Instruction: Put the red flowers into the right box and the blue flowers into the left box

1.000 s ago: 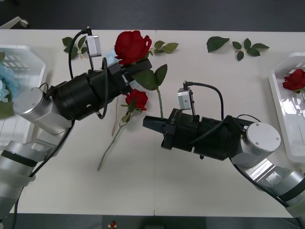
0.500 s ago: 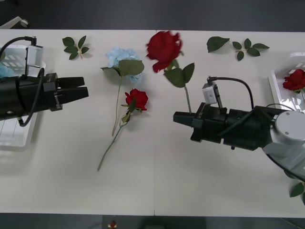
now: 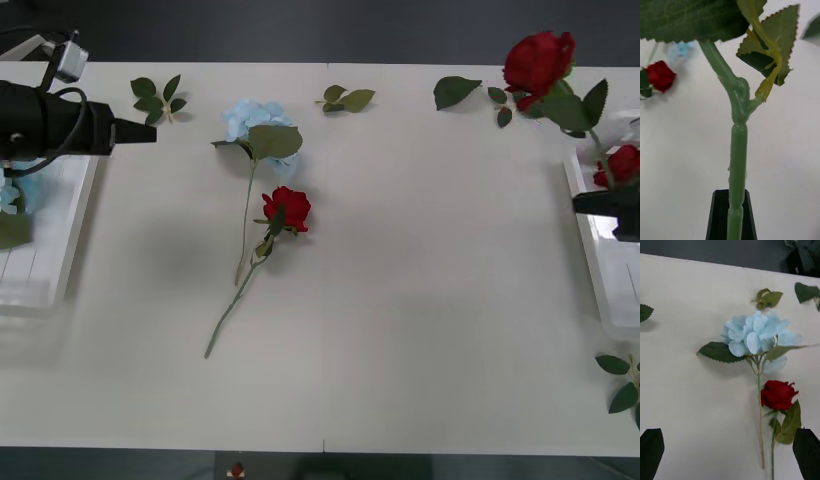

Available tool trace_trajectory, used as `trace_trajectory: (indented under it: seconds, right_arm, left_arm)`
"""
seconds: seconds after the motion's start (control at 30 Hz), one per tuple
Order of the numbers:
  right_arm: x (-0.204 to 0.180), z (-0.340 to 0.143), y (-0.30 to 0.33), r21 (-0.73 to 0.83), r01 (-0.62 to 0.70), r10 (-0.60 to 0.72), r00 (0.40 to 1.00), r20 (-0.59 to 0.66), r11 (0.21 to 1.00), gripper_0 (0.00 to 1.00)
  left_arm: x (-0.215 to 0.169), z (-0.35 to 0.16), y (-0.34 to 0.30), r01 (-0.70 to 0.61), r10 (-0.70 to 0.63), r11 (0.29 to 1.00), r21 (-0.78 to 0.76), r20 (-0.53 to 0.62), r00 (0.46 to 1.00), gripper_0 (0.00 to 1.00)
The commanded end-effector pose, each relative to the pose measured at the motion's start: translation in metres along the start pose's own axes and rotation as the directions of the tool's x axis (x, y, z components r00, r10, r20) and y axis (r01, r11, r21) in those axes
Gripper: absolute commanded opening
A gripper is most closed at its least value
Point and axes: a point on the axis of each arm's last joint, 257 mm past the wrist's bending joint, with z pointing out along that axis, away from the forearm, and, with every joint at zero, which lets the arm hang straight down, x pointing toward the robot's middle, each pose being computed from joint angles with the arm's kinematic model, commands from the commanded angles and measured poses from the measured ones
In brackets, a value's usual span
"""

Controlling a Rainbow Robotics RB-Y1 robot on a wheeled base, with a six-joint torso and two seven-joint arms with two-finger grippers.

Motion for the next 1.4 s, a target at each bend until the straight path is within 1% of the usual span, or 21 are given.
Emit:
trace_trajectory:
  seconds: [0.03,0.07,0.1,0.2,0.33,0.57,0.7,0.9,1.03,1.07,1.1,1.13,1.17,1.2,1.23,1.27,1.3,1.37,1.4]
  right_arm:
    - [0.025,-0.028,-0.068,0.159,-0.016,0.026,0.998,-0.059,0.987,0.0]
    - [0.027,-0.031,-0.073,0.171,-0.016,0.027,0.998,-0.065,0.985,0.0]
    - [0.039,-0.045,-0.1,0.237,-0.037,0.06,0.994,-0.09,0.971,0.0]
    - [0.054,-0.059,-0.131,0.311,-0.035,0.075,0.99,-0.116,0.95,0.0]
    - [0.074,-0.076,-0.17,0.408,-0.038,0.098,0.987,-0.129,0.912,0.0]
    - [0.11,-0.089,-0.215,0.521,-0.019,0.114,0.982,-0.151,0.853,0.0]
    - [0.12,-0.097,-0.234,0.572,-0.018,0.122,0.982,-0.143,0.82,0.0]
    - [0.127,-0.098,-0.258,0.626,-0.073,0.161,0.983,-0.084,0.777,0.0]
    - [0.134,-0.105,-0.272,0.659,-0.026,0.142,0.982,-0.124,0.752,0.0]
    - [0.134,-0.106,-0.274,0.662,-0.017,0.138,0.982,-0.132,0.75,0.04]
    - [0.136,-0.108,-0.276,0.668,-0.003,0.133,0.981,-0.144,0.744,0.18]
    - [0.136,-0.109,-0.278,0.672,0.01,0.127,0.98,-0.154,0.741,0.35]
    - [0.138,-0.11,-0.279,0.673,0.018,0.125,0.979,-0.163,0.739,0.47]
    - [0.137,-0.11,-0.279,0.674,0.016,0.124,0.979,-0.16,0.739,0.56]
    - [0.137,-0.11,-0.279,0.673,0.015,0.126,0.979,-0.159,0.74,0.64]
    - [0.138,-0.109,-0.278,0.671,0.016,0.125,0.979,-0.161,0.741,0.68]
    - [0.137,-0.107,-0.276,0.665,0.016,0.125,0.978,-0.165,0.747,0.76]
    - [0.134,-0.104,-0.273,0.654,0.011,0.127,0.978,-0.164,0.756,0.87]
    - [0.133,-0.102,-0.271,0.646,0.003,0.132,0.978,-0.161,0.763,0.91]
  left_arm:
    - [-0.014,0.045,-0.017,-0.022,0.023,0.998,-0.051,0.024,0.999,1.0]
    - [-0.014,0.048,-0.016,-0.021,0.022,0.998,-0.058,0.027,0.999,1.0]
    - [-0.015,0.064,-0.017,-0.019,0.023,0.995,-0.093,0.039,0.999,1.0]
    - [-0.015,0.085,-0.018,-0.017,0.025,0.989,-0.144,0.052,0.998,1.0]
    - [-0.005,0.111,-0.02,-0.018,0.029,0.978,-0.206,0.048,0.998,1.0]
    - [0.005,0.138,-0.035,-0.029,0.04,0.965,-0.259,0.038,0.998,1.0]
    - [0.008,0.147,-0.042,-0.047,0.058,0.956,-0.29,0.03,0.998,1.0]
    - [0.014,0.154,-0.041,-0.07,0.08,0.938,-0.339,0.014,0.997,1.0]
    - [0.024,0.159,-0.043,-0.076,0.081,0.937,-0.341,0.003,0.997,1.0]
    - [0.024,0.16,-0.044,-0.077,0.083,0.938,-0.339,0.003,0.997,1.0]
    - [0.026,0.161,-0.046,-0.08,0.085,0.938,-0.338,0.001,0.996,1.0]
    - [0.027,0.162,-0.046,-0.085,0.089,0.937,-0.34,-0.003,0.996,1.0]
    - [0.027,0.162,-0.046,-0.086,0.09,0.936,-0.341,-0.002,0.996,1.0]
    - [0.029,0.164,-0.048,-0.087,0.091,0.936,-0.34,-0.004,0.996,1.0]
    - [0.031,0.166,-0.048,-0.092,0.096,0.935,-0.343,-0.007,0.995,1.0]
    - [0.031,0.166,-0.048,-0.097,0.1,0.932,-0.348,-0.008,0.995,1.0]
    - [0.034,0.168,-0.049,-0.106,0.108,0.929,-0.354,-0.014,0.994,1.0]
    - [0.039,0.171,-0.048,-0.116,0.117,0.923,-0.366,-0.022,0.993,1.0]
    - [0.041,0.172,-0.048,-0.122,0.121,0.921,-0.37,-0.026,0.992,1.0]
